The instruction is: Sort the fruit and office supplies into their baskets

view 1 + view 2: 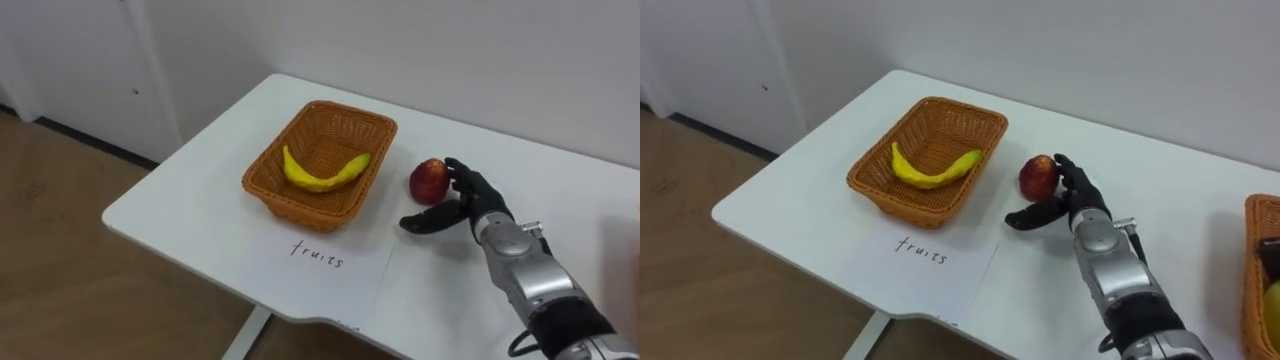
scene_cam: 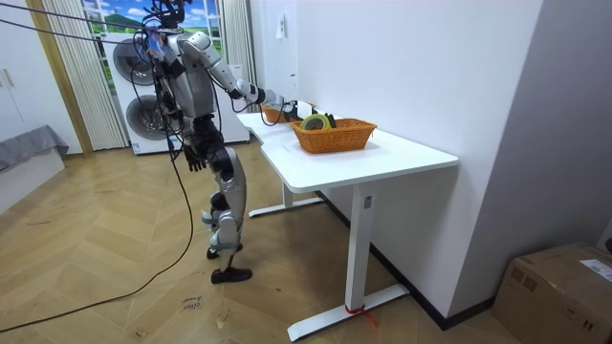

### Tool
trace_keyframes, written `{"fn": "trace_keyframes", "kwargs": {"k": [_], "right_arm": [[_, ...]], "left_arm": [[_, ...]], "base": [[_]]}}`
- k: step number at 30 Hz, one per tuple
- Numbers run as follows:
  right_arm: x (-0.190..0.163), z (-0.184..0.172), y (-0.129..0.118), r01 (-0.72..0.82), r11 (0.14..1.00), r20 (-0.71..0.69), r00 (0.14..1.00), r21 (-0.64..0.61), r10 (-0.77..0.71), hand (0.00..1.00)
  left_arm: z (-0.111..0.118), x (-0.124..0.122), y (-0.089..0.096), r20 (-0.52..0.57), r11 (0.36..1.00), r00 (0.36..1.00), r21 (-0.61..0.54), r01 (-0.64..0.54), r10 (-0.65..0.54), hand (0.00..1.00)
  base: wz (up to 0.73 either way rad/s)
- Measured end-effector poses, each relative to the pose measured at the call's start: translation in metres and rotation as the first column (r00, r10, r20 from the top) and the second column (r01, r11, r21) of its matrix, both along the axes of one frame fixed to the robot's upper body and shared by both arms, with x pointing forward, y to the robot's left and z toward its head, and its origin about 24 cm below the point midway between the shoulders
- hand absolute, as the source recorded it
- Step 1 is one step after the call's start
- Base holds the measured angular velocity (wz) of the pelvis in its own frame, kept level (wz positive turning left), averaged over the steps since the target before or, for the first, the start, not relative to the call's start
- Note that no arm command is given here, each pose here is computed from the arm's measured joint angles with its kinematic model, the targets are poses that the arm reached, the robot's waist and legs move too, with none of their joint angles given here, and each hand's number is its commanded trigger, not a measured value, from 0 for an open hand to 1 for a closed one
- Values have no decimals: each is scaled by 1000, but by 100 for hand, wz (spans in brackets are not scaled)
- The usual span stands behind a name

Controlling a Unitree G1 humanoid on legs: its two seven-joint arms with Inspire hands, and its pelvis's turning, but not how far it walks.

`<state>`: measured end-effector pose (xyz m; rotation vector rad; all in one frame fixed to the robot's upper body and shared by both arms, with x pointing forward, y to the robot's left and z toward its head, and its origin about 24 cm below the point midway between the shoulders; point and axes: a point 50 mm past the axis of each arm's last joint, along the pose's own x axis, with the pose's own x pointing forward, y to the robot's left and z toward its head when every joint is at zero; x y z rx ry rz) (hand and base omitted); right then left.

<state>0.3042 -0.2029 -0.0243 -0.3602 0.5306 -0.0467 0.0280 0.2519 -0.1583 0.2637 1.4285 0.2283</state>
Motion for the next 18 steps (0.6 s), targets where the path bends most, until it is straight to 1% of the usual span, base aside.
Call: {"fn": "trace_keyframes", "kwargs": {"k": [18], "right_arm": [[-4, -6, -5, 29, 999, -11, 1000, -34, -30, 0]], "left_arm": [[-1, -25, 1, -57, 1000, 998, 8, -17, 17, 0]], "base": [[2]]}}
